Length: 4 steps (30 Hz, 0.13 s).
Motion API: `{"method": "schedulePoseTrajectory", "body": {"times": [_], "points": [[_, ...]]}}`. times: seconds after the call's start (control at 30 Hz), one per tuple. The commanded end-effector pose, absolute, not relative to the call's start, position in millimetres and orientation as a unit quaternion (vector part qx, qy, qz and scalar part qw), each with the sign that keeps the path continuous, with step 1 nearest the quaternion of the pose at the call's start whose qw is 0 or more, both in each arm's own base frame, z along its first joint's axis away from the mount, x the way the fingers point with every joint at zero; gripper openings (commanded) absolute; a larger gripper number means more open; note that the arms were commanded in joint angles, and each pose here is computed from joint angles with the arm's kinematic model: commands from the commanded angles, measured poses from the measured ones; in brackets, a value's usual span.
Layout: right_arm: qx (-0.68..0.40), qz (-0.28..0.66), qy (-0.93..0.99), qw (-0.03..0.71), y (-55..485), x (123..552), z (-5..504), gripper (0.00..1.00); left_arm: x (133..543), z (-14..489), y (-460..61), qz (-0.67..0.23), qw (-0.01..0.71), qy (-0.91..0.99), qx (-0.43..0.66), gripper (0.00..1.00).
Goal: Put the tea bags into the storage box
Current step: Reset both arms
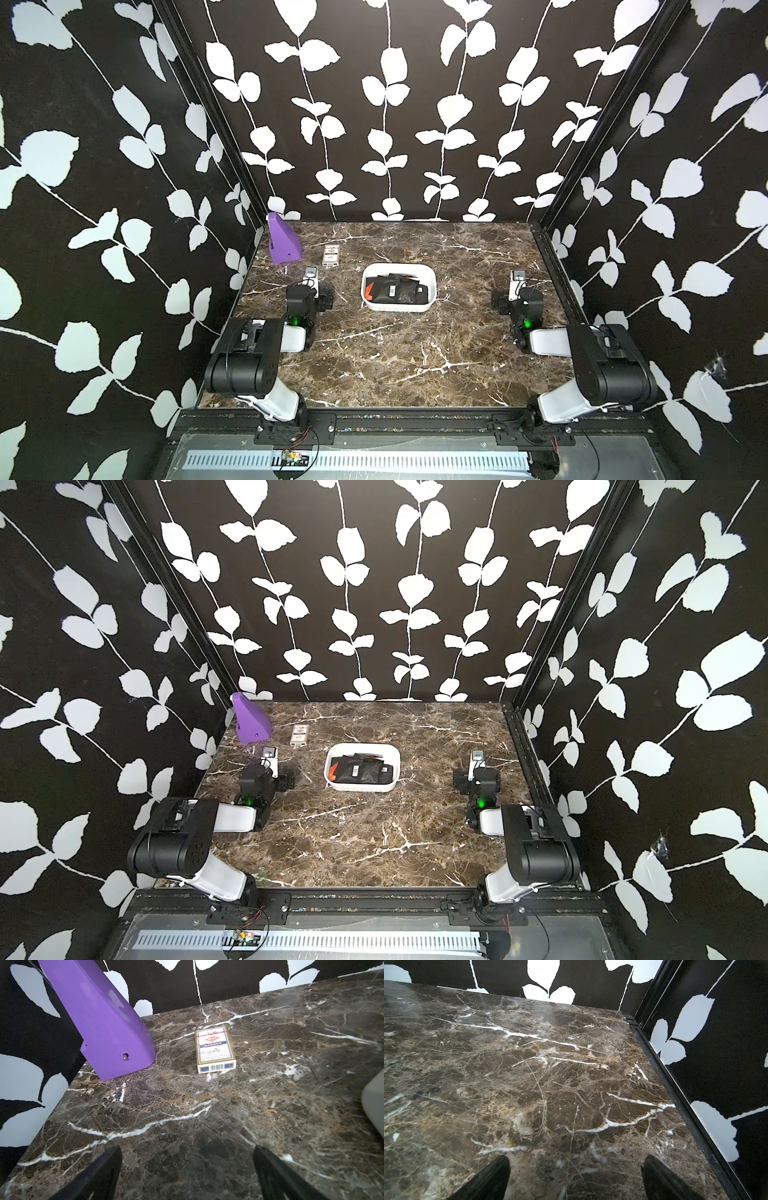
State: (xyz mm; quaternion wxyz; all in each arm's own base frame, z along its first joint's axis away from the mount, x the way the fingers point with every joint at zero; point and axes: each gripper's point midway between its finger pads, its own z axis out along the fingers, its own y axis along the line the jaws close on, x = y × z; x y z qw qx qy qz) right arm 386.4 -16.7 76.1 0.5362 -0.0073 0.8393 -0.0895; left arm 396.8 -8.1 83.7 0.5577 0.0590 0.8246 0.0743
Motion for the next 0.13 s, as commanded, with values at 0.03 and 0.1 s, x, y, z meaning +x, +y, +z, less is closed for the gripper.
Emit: {"method": "schedulePoseTrajectory", "body": {"times": [0.03,0.1], "points": [[-0.001,-0.083,0.827,0.556,-15.5,395.7,91.6,0.99,401.1,95.0,-7.6,0.069,0.57,0.817,0.055,0.99],[-0.001,-0.083,0.826,0.557,-15.5,395.2,92.2,0.99,400.8,95.1,-7.2,0.07,0.57,0.817,0.054,0.99]]}}
